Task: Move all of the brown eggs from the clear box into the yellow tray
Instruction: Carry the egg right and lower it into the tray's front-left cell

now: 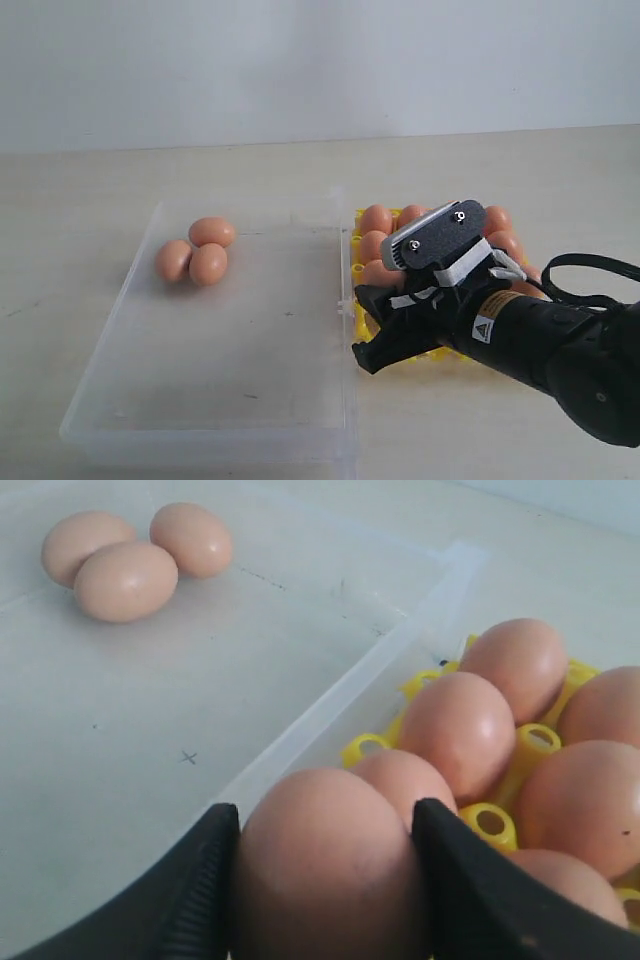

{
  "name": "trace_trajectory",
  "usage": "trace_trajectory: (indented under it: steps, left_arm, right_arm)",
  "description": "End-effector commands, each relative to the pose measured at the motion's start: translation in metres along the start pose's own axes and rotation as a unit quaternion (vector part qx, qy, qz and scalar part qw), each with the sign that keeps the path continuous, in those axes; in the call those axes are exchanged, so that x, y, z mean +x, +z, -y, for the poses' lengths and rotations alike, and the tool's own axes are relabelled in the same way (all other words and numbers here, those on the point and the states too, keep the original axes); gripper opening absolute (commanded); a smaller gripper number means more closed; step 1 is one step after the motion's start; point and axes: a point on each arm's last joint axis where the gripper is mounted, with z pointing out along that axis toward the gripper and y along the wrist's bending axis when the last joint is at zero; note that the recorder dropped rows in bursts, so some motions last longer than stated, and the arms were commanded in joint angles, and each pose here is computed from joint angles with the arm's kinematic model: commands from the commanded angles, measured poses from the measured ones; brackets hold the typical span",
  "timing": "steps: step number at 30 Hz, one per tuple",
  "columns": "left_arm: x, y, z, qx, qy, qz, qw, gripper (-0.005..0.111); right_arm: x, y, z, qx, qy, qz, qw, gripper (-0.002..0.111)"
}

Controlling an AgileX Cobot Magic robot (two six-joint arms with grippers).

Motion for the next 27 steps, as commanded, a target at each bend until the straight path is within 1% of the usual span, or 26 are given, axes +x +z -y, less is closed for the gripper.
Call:
trace_trajectory:
  steps: [1,6,8,9,10,11,12,15,17,24,27]
  left_arm:
    - [-0.002,-0.0009,-0.0003,-0.001,-0.003,0.008,1.0,0.0]
    - [-0.002,-0.0009,-0.0003,-0.001,-0.003,0.008,1.0,0.0]
    - [-0.002,-0.0009,-0.0003,-0.001,-0.003,0.008,1.0,0.0]
    - [-0.002,-0.0009,-0.0003,-0.001,-0.003,0.008,1.0,0.0]
    - [-0.002,-0.0009,-0.0003,-0.001,-0.003,0.008,1.0,0.0]
    - [-0.002,-0.0009,-0.0003,-0.001,-0.003,0.008,1.0,0.0]
    - [-0.002,-0.0009,-0.0003,-0.001,-0.003,0.008,1.0,0.0]
    - [-0.002,-0.0009,-0.0003,-0.001,-0.003,0.008,1.0,0.0]
    - [-0.002,-0.0009,-0.0003,-0.001,-0.003,0.008,1.0,0.0]
    - [-0.002,-0.0009,-0.0003,-0.001,-0.003,0.008,1.0,0.0]
    - [-0.002,-0.0009,-0.0003,-0.001,-0.003,0.008,1.0,0.0]
  right_arm:
    - [0.0064,0.0063,-0.0006,-0.009,-0.015,-0.014,1.0,0.0]
    - [0.0066,0.0066,-0.0006,-0.009,-0.015,-0.012,1.0,0.001]
    - [0.0064,0.0066,-0.0008,-0.01,-0.016,-0.011,1.0,0.009]
    - [0.0059,0.0066,-0.0008,-0.01,-0.016,-0.009,1.0,0.014]
    - [0.0052,0.0066,-0.0008,-0.01,-0.016,-0.005,1.0,0.023]
    - [0.0037,0.0066,-0.0007,-0.009,-0.016,0.003,1.0,0.035]
    - [0.0029,0.0066,-0.0006,-0.009,-0.016,0.008,1.0,0.043]
    - [0.0019,0.0066,0.0001,-0.005,-0.012,0.013,1.0,0.06]
    - [0.002,0.0066,0.001,0.0,-0.006,0.013,1.0,0.063]
    - [0.0021,0.0066,0.0017,0.004,-0.001,0.012,1.0,0.062]
    - [0.0022,0.0066,0.0029,0.01,0.013,0.012,1.0,0.062]
